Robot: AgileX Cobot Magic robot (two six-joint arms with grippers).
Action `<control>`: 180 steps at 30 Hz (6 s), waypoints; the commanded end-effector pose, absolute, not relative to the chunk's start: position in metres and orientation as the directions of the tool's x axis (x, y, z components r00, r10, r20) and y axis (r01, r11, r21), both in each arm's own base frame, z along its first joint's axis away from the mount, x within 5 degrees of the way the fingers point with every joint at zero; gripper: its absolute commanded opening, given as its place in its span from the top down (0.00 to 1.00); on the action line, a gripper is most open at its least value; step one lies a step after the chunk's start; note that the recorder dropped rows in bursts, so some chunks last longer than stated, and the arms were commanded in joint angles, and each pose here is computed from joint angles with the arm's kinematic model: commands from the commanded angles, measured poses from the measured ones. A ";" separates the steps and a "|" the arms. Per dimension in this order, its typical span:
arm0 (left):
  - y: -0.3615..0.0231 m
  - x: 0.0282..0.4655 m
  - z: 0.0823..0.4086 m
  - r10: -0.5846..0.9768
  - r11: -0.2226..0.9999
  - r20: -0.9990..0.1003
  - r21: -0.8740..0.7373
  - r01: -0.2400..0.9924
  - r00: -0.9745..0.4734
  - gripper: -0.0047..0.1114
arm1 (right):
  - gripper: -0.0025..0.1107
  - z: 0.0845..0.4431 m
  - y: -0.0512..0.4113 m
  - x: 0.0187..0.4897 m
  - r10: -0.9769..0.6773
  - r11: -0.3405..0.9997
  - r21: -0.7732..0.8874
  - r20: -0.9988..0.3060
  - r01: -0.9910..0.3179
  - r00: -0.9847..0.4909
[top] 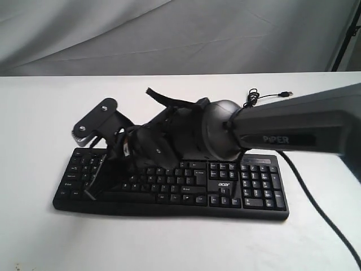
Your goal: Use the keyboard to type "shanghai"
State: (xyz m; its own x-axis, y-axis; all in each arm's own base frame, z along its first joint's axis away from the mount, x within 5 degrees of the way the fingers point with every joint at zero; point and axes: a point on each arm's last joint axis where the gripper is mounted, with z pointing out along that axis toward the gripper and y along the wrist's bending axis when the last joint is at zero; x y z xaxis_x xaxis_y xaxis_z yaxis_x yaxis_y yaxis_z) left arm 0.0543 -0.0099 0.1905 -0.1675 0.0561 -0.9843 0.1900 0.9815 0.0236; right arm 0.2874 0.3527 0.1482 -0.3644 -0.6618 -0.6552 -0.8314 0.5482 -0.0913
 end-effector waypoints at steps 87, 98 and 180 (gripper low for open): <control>-0.010 0.054 0.190 0.054 0.981 -0.985 0.022 0.194 -0.164 0.96 | 0.98 0.127 0.421 0.296 -0.701 0.459 -0.109 -0.654 -0.882 -0.284; -0.010 0.054 0.190 0.054 0.981 -0.985 0.022 0.194 -0.164 0.96 | 0.98 0.127 0.417 0.303 -0.696 0.469 -0.116 -0.659 -0.875 -0.285; -0.010 0.054 0.190 0.054 0.981 -0.985 0.022 0.194 -0.164 0.96 | 0.98 0.135 0.315 0.278 -0.615 0.598 -0.076 -0.681 -0.798 -0.397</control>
